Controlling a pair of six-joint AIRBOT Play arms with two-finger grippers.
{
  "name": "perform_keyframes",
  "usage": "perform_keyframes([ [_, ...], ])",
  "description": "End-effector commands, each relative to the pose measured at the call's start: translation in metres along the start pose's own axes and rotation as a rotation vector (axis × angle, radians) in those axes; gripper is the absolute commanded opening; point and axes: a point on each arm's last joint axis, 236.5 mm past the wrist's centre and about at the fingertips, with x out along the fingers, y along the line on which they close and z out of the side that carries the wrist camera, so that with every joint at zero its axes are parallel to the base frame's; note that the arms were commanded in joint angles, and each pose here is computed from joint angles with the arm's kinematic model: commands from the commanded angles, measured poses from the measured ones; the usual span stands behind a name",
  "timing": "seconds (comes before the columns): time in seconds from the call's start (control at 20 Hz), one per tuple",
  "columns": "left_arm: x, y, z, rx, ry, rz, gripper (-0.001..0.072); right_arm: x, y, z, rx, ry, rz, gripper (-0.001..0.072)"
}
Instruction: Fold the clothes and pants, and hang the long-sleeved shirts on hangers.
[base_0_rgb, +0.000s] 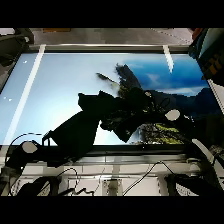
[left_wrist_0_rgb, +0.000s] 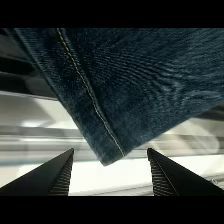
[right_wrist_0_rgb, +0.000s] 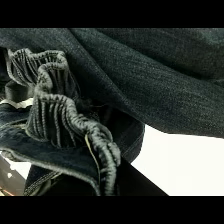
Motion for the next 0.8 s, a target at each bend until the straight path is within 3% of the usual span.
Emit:
perform_keyframes([
  [0.0,0.019,-0.009,0.012,0.037,-0.001,-0.028,0.042,0.0,0.001,0.0,0.003,-0.001,0.003,0.0053],
  [0.1,0.024,-0.03,0.029,0.077,-0.062,-0.104,0.0294,0.0,0.002,0.0,0.003,0.001,0.006,0.0053],
  [0.2,0.015,-0.051,0.049,0.13,-0.143,-0.17,0.0028,0.0,0.002,0.0,0.003,0.002,0.008,0.0052],
  [0.45,-0.057,-0.102,0.142,0.253,-0.493,-0.202,0.0024,-0.006,-0.007,0.026,0.033,-0.068,-0.035,0.0026],
  [0.75,-0.283,-0.132,0.271,0.236,-1.193,-0.194,0.0019,-0.091,-0.035,0.201,0.083,-0.573,-0.223,0.0023],
])
